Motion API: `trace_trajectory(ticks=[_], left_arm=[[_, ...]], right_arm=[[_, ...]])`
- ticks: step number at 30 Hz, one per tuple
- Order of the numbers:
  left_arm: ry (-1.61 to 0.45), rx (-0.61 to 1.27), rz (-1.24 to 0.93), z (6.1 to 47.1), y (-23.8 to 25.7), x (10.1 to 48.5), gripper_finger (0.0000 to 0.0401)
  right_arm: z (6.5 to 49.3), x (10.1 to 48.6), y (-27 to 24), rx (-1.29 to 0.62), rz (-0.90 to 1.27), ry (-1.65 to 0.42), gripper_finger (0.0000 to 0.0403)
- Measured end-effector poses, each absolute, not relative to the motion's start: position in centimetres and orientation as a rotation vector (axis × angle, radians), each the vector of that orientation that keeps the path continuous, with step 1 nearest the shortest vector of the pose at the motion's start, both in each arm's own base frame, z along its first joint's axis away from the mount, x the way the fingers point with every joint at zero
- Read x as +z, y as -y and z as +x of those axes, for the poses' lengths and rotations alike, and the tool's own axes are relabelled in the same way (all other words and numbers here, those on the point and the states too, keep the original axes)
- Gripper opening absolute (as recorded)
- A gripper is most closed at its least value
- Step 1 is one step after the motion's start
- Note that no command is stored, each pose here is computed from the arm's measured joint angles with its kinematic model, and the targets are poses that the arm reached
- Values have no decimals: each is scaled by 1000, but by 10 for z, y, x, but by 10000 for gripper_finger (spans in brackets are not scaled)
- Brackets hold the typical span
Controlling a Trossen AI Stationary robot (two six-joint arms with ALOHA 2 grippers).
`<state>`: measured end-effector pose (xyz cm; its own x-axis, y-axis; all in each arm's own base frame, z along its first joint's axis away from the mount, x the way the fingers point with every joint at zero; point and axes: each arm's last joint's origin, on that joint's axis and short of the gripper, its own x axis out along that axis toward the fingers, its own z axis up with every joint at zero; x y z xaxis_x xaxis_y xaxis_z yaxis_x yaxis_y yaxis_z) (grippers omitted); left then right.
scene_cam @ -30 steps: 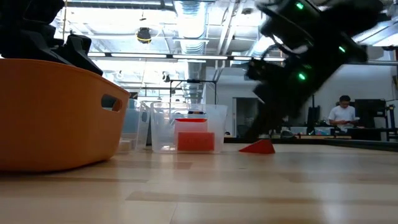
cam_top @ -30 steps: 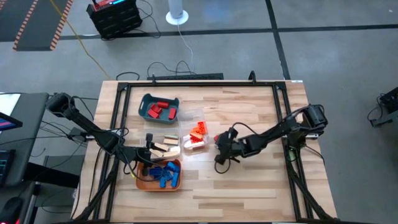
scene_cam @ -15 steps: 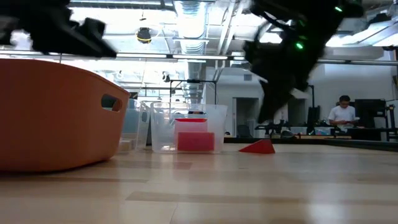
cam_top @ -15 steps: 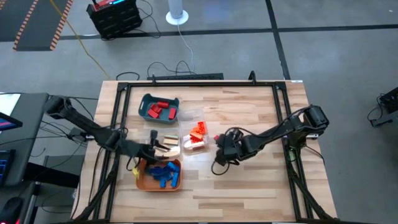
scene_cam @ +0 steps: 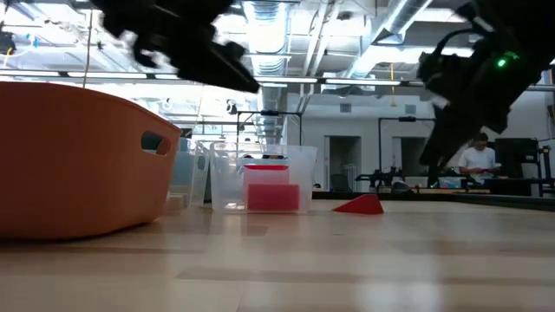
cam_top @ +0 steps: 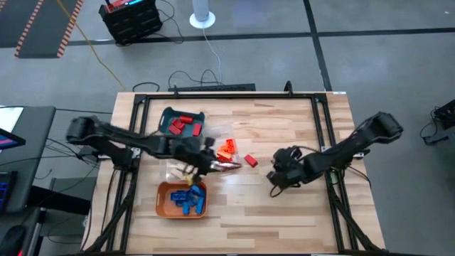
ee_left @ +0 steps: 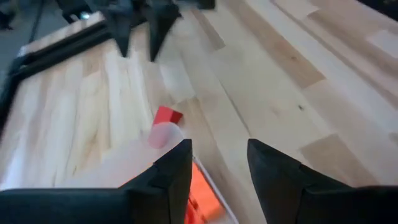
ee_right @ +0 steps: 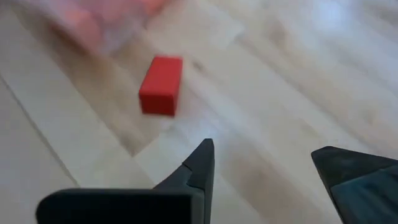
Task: Sort blocks
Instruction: Put the red block into the blue bin
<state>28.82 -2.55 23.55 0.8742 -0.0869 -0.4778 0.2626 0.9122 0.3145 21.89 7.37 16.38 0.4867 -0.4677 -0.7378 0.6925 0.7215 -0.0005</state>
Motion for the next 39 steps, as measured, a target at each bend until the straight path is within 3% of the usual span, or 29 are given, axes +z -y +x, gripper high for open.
trace_trajectory(ticks=[9,17,30,39], left_arm=[[-603,-227,357,382,-3,214,159],[-745,-288,402,437,-8,203,169],[-773,-317,490,483,-19,178,286],[-836,-307,476,499,-42,162,287]], right_arm=[[195,203,-47,-695,337,-626,77],[170,233,-43,-616,303,-532,77],[141,244,-45,-578,310,-516,77],[133,248,-46,-546,282,-507,77]])
